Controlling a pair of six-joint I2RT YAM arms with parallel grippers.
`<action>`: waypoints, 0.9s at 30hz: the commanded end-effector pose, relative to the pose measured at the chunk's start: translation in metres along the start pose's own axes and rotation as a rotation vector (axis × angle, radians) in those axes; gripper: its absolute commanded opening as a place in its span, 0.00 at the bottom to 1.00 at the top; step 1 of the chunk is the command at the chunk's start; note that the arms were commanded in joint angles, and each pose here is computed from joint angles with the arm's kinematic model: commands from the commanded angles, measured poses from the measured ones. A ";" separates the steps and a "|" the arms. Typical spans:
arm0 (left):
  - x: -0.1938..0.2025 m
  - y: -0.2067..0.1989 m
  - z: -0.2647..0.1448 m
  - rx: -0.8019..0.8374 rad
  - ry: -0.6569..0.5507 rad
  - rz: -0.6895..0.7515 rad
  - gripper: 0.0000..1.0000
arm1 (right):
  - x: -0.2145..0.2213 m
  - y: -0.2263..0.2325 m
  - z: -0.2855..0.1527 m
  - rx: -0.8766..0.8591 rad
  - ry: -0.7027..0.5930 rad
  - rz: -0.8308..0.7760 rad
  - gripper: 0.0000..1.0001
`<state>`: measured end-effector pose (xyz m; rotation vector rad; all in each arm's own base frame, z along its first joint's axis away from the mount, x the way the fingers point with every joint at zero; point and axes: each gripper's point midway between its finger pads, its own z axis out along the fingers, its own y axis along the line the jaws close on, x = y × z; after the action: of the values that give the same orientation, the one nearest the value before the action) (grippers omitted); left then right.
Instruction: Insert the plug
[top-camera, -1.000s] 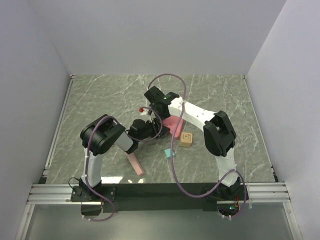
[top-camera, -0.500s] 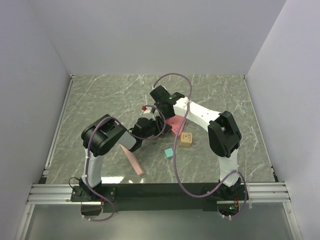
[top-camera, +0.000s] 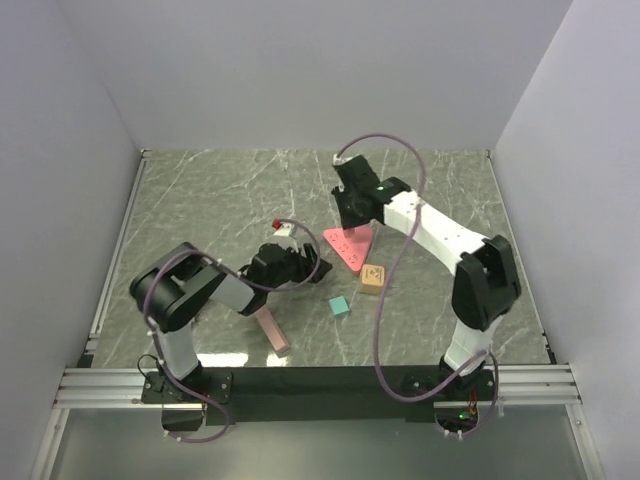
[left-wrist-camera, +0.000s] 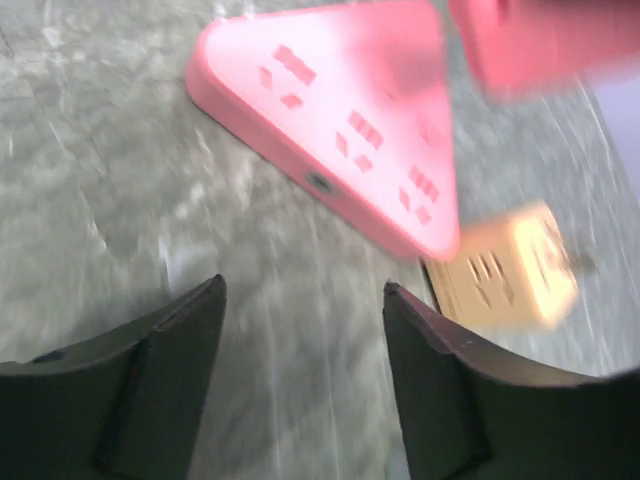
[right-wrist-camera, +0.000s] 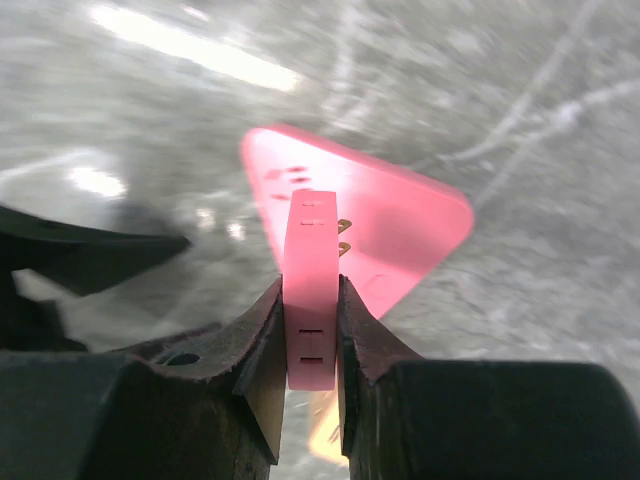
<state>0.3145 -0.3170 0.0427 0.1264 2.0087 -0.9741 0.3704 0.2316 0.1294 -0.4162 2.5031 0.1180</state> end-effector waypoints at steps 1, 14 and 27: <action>-0.014 -0.027 -0.028 0.134 -0.023 0.101 0.72 | -0.037 0.027 -0.049 -0.257 -0.157 0.024 0.00; -0.074 -0.142 -0.149 0.700 -0.199 0.242 0.81 | 0.001 0.089 -0.154 -0.787 -0.156 -0.115 0.00; -0.091 -0.153 -0.178 0.726 -0.272 0.302 0.81 | 0.034 0.112 -0.218 -1.092 -0.187 -0.202 0.00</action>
<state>0.1972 -0.2778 0.2498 0.5775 1.3276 -1.3621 0.2053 0.2838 0.2736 -0.9263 2.0873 1.2712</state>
